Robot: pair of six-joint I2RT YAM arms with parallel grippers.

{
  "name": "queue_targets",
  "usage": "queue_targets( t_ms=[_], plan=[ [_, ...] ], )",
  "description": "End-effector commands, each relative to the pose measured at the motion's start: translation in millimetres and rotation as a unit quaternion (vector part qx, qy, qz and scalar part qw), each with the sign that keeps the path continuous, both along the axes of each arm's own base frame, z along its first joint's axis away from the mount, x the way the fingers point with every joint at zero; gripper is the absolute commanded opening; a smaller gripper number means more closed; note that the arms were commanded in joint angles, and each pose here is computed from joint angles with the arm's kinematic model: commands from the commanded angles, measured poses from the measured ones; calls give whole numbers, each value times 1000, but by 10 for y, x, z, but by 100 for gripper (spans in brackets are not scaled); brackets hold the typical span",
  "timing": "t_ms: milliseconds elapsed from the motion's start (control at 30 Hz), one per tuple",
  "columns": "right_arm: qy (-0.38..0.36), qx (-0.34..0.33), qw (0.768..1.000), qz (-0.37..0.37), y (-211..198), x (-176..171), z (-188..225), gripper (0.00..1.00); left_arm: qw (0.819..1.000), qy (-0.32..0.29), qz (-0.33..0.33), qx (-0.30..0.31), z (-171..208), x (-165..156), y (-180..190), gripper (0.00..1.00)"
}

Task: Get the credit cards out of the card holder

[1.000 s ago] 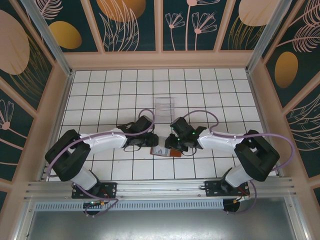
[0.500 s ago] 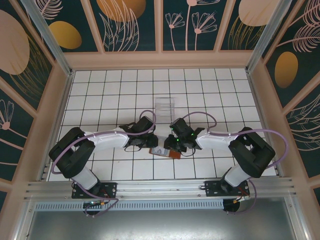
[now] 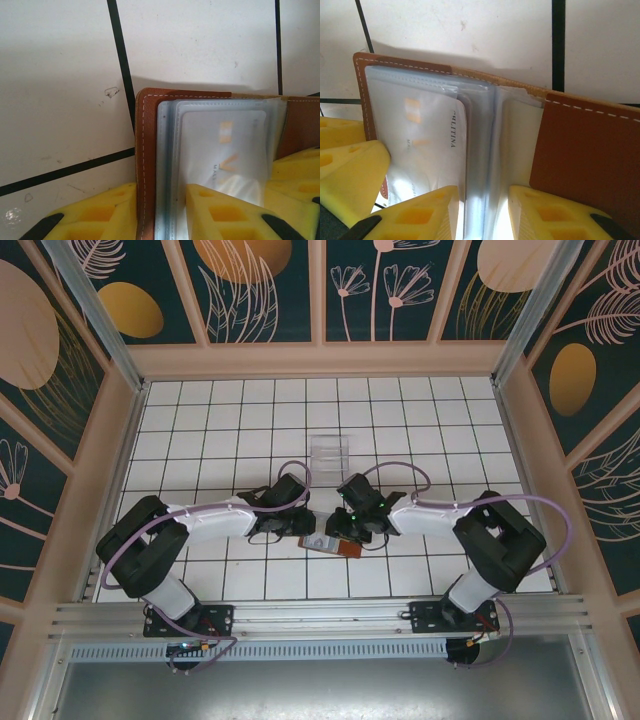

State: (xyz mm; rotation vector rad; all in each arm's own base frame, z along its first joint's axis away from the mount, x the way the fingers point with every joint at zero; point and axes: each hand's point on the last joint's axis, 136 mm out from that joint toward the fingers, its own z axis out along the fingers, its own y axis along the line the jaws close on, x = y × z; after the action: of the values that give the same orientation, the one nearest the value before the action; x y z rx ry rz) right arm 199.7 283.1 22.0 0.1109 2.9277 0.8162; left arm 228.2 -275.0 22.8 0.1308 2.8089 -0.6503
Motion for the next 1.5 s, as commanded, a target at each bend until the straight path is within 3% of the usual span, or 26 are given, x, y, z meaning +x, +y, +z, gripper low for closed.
queue_targets(
  t_ms=[0,500,800,1067,1300,1467],
  plan=[
    [-4,-23,1000,-1,3,66,-93,35,1000,19,-10,-12,-45,-109,-24,31],
    [-1,-115,993,5,-130,47,-226,36,1000,15,-11,-7,-26,-94,-9,32],
    [-12,-126,992,-8,-213,64,-192,24,1000,13,-12,-5,-16,-86,-5,35],
    [-38,-111,993,-20,-196,145,-12,16,1000,16,-16,3,-62,-82,-7,35],
    [-59,-65,996,-28,-126,190,202,24,999,19,-14,32,-158,-103,99,33],
    [-59,-6,998,-23,-36,197,240,23,999,23,-11,39,-202,-131,146,30]
  ],
)
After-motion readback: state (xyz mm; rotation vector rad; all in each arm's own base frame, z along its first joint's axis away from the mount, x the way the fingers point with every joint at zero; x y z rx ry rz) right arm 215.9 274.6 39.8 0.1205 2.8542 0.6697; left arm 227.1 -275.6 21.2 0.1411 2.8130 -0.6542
